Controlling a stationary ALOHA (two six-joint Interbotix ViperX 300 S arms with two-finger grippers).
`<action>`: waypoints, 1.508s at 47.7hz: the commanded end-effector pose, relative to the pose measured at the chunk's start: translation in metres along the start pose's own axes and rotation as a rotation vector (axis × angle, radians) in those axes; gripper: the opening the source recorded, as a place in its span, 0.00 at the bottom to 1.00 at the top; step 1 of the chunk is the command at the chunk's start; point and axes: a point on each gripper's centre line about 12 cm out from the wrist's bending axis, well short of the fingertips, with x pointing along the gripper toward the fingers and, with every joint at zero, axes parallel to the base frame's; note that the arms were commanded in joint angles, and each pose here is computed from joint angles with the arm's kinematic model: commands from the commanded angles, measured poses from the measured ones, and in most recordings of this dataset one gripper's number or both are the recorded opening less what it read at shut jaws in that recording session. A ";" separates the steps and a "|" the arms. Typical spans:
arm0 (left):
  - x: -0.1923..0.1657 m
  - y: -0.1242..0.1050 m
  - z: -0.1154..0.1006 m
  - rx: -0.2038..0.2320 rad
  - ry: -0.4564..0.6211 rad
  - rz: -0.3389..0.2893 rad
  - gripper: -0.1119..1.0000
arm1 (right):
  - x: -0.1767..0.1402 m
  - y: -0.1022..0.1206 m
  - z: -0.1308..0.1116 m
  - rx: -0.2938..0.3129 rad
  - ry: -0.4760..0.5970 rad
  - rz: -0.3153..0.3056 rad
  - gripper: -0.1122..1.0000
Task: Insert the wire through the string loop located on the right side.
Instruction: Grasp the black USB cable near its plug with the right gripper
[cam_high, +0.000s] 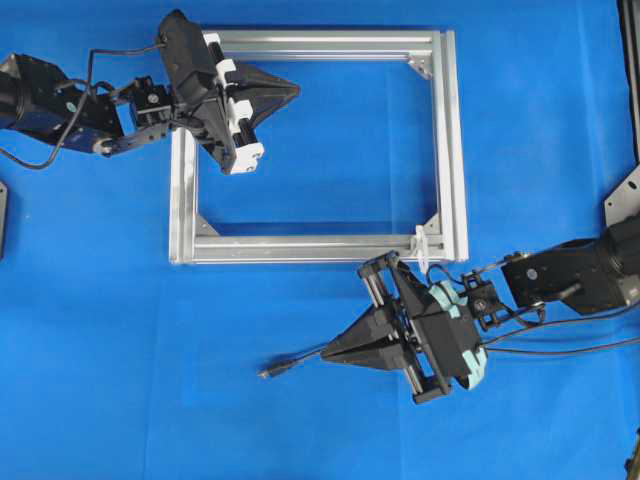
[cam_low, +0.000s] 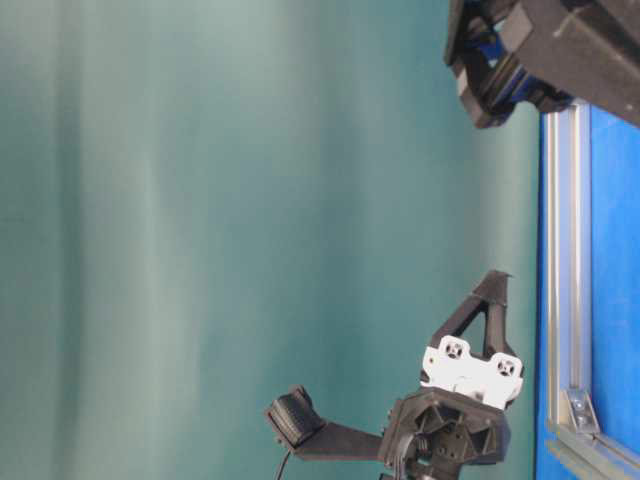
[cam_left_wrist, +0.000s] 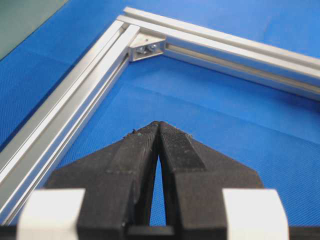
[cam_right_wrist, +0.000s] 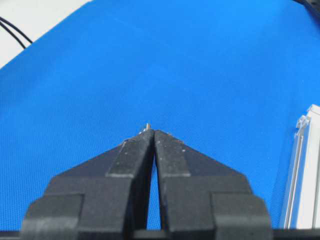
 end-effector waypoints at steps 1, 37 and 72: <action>-0.002 -0.006 0.022 0.013 -0.061 -0.024 0.10 | 0.000 0.002 0.017 0.001 -0.048 0.003 0.10; -0.003 -0.006 0.022 0.018 -0.058 -0.026 0.10 | 0.003 0.000 0.017 0.070 -0.025 -0.010 0.59; -0.003 -0.006 0.021 0.020 -0.055 -0.026 0.10 | 0.037 -0.001 -0.041 0.155 0.103 -0.059 0.92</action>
